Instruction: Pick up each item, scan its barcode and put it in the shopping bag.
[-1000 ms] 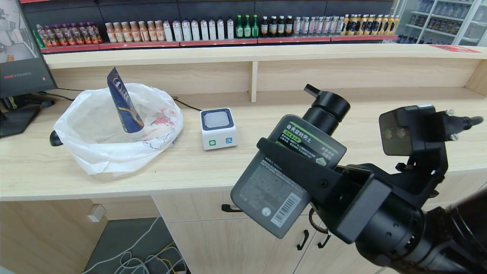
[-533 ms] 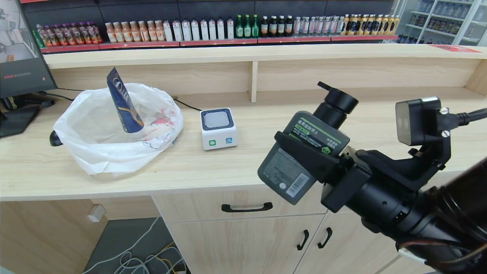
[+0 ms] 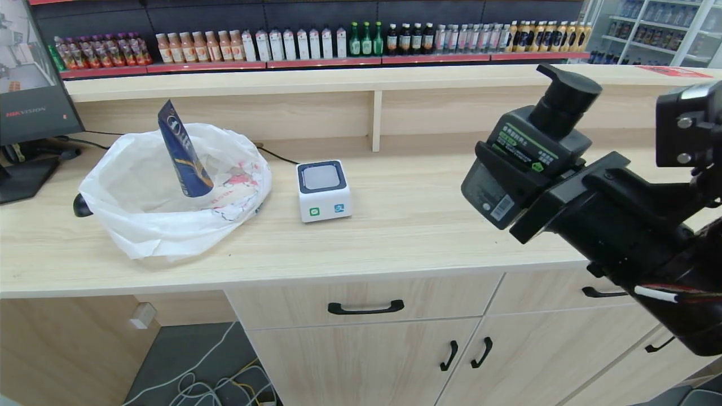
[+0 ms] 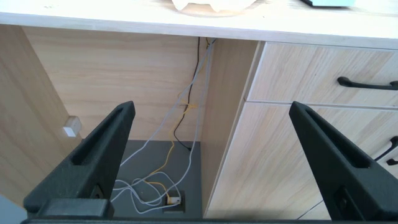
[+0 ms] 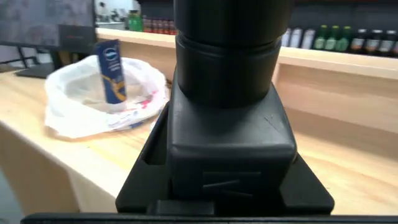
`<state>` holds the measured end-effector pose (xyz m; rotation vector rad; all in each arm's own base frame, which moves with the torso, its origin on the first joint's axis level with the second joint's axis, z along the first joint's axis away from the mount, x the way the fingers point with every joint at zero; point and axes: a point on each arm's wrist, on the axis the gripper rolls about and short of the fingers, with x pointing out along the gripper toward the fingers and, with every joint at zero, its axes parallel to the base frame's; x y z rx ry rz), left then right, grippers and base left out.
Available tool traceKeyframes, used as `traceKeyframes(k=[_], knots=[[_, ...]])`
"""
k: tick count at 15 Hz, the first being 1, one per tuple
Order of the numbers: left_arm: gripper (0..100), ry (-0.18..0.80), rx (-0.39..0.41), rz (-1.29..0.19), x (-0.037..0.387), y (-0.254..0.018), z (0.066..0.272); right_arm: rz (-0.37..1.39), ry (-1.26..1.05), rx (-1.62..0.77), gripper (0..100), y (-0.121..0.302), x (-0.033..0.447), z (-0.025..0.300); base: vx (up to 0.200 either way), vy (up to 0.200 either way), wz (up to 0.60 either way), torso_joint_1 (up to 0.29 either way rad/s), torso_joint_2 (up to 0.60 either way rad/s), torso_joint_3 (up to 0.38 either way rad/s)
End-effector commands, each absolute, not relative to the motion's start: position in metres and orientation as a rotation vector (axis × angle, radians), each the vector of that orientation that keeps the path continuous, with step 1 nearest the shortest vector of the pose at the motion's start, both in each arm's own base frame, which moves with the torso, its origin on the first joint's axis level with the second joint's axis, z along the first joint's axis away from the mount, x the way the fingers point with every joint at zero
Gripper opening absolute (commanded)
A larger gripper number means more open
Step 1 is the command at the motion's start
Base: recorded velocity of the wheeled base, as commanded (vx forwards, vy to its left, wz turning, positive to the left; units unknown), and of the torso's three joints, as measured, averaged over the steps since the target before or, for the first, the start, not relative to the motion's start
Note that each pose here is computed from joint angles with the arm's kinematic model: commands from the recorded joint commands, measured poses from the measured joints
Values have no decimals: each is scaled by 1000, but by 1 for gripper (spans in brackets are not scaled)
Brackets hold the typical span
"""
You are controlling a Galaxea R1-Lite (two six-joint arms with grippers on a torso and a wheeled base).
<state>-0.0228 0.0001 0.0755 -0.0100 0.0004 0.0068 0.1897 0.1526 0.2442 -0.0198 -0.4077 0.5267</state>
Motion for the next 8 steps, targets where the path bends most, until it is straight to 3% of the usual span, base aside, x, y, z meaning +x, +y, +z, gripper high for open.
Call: traceKeyframes(k=[1,5,8], knots=[[100,0,-11,8,-23,0,75,417,-435,-5,0,147,187,255,0,0,0,0,0,0],[100,0,-14,8,-23,0,75,353,-424,10,0,145,187,255,0,0,0,0,0,0],[100,0,-15,8,-23,0,75,339,-416,9,0,142,186,250,0,200,0,-2,1,1]])
